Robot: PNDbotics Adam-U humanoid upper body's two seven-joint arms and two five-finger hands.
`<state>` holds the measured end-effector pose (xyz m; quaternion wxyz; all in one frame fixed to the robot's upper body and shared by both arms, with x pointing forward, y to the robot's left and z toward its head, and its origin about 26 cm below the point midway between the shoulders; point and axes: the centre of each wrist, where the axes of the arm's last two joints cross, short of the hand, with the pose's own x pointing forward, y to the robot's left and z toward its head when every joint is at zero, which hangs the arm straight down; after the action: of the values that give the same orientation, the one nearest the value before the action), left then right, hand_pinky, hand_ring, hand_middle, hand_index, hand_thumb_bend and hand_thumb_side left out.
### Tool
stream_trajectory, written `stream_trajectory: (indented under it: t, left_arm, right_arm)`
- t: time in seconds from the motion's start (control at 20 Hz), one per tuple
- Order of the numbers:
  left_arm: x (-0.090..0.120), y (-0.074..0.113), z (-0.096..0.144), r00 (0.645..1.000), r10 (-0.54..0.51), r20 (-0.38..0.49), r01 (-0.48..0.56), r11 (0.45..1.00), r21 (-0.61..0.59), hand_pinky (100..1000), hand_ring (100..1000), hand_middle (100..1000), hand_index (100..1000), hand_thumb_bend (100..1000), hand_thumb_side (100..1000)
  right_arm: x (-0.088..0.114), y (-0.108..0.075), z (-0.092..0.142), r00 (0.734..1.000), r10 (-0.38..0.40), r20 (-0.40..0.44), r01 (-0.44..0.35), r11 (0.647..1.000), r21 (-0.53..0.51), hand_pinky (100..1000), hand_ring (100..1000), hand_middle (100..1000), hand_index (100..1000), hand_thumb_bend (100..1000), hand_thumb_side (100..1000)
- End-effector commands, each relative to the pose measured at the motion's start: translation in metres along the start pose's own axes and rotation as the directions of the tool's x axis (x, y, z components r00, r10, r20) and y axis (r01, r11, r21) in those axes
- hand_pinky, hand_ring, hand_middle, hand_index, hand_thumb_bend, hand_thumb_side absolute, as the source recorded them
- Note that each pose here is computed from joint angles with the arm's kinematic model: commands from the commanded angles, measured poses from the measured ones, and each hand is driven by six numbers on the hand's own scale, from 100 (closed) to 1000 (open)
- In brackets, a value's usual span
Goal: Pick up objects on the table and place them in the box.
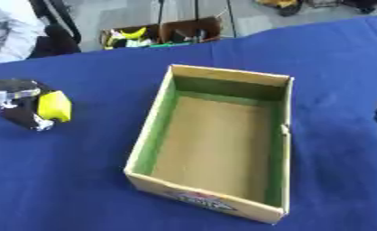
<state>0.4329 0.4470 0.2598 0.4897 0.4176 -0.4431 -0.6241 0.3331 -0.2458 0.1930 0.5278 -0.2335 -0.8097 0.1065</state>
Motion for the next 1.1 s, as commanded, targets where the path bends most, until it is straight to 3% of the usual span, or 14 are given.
stream_trajectory:
  t: [0.05, 0.25, 0.65, 0.9, 1.1]
  left_arm:
    - [-0.008, 0.011, 0.009, 1.000, -0.009, -0.027, 0.010, 0.999, 0.052, 393, 523, 559, 774, 100, 506]
    - [-0.007, 0.015, 0.012, 0.999, -0.015, -0.039, 0.019, 0.993, 0.120, 333, 475, 507, 694, 100, 491]
    - [-0.007, 0.026, 0.018, 0.998, -0.024, -0.053, 0.036, 0.970, 0.242, 296, 451, 480, 663, 100, 436]
    - [0.005, 0.048, 0.027, 0.998, -0.056, -0.013, 0.057, 0.940, 0.337, 288, 444, 477, 660, 100, 443]
    - [0.030, 0.072, 0.033, 0.992, -0.122, 0.036, 0.097, 0.910, 0.403, 275, 435, 470, 652, 100, 445]
  right_arm:
    - [0.004, -0.006, -0.001, 1.000, 0.010, 0.020, -0.010, 1.000, -0.005, 867, 990, 575, 820, 100, 676]
    - [0.004, -0.006, -0.001, 1.000, 0.008, 0.017, -0.008, 1.000, -0.004, 868, 991, 575, 820, 100, 676]
    - [0.002, -0.005, 0.001, 1.000, 0.008, 0.010, -0.008, 1.000, -0.004, 868, 991, 575, 820, 100, 678]
    - [0.001, -0.003, 0.003, 1.000, 0.005, 0.008, -0.005, 1.000, -0.004, 869, 992, 575, 820, 100, 678]
    - [0.000, -0.001, 0.005, 1.000, 0.001, 0.004, -0.001, 1.000, 0.000, 869, 992, 575, 820, 100, 678]
